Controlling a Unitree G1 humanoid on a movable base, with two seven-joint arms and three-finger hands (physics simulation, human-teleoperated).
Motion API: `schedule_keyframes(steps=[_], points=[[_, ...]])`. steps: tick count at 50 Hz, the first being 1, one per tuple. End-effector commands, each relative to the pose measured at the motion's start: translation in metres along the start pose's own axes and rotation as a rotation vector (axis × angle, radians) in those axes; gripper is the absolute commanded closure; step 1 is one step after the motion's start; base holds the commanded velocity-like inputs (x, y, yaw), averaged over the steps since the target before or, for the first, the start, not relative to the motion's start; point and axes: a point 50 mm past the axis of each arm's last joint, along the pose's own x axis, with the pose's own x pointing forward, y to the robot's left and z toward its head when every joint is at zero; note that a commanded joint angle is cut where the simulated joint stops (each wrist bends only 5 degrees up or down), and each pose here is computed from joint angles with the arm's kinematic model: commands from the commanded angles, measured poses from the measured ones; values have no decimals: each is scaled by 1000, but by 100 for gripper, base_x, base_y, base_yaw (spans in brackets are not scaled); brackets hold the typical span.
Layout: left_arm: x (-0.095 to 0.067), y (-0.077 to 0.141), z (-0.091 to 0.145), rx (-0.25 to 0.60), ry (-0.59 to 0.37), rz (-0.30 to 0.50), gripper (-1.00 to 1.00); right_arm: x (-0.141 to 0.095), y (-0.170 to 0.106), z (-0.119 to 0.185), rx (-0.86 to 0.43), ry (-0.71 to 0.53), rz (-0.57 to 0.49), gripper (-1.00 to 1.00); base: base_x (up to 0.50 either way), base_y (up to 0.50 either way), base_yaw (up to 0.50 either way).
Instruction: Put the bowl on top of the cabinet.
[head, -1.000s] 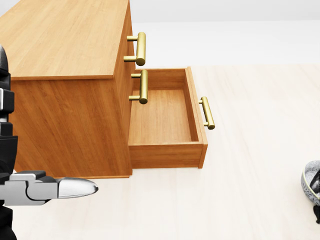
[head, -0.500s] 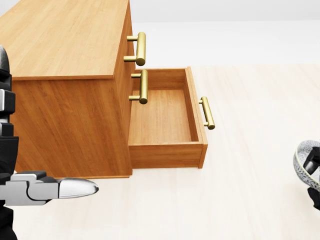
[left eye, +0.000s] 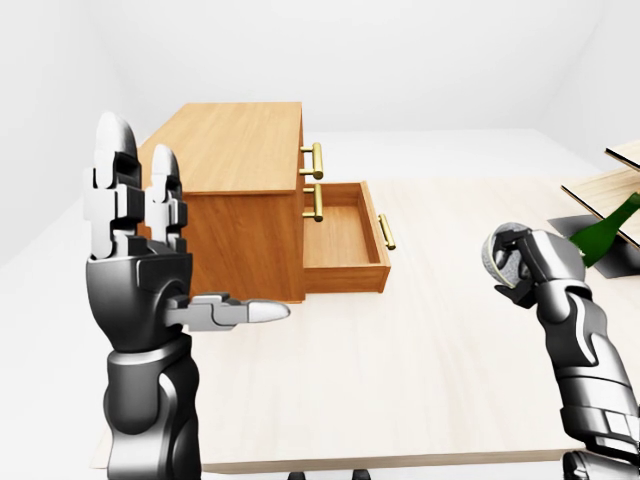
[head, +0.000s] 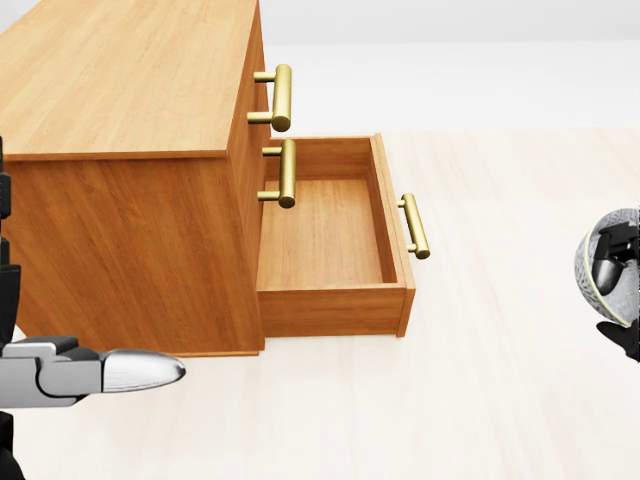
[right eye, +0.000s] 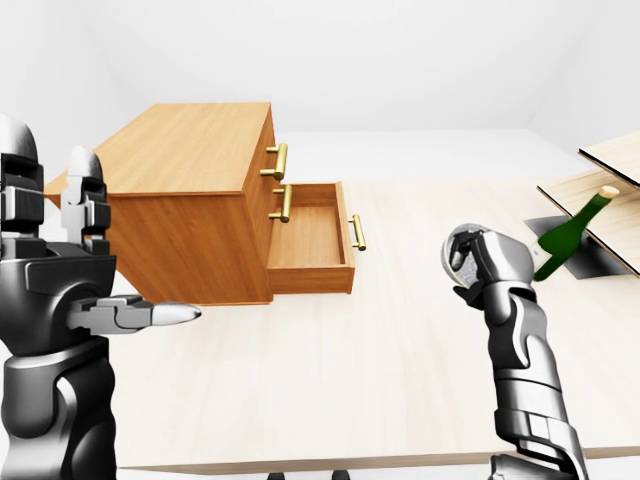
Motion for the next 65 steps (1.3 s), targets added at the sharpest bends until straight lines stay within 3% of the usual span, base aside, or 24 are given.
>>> schedule_keyframes(steps=[1, 37, 65], points=[[2, 2, 3, -1, -17, 6, -100, 16, -30, 29, -40, -87, -81, 100, 0, 0, 0], [2, 2, 3, -4, -18, 9, -100, 61, -80, 122, -20, -238, -96, 100, 0, 0, 0], [4, 5, 6, -8, -37, 18, -100, 75, -99, 188, -52, -364, -67, 100, 0, 0, 0]])
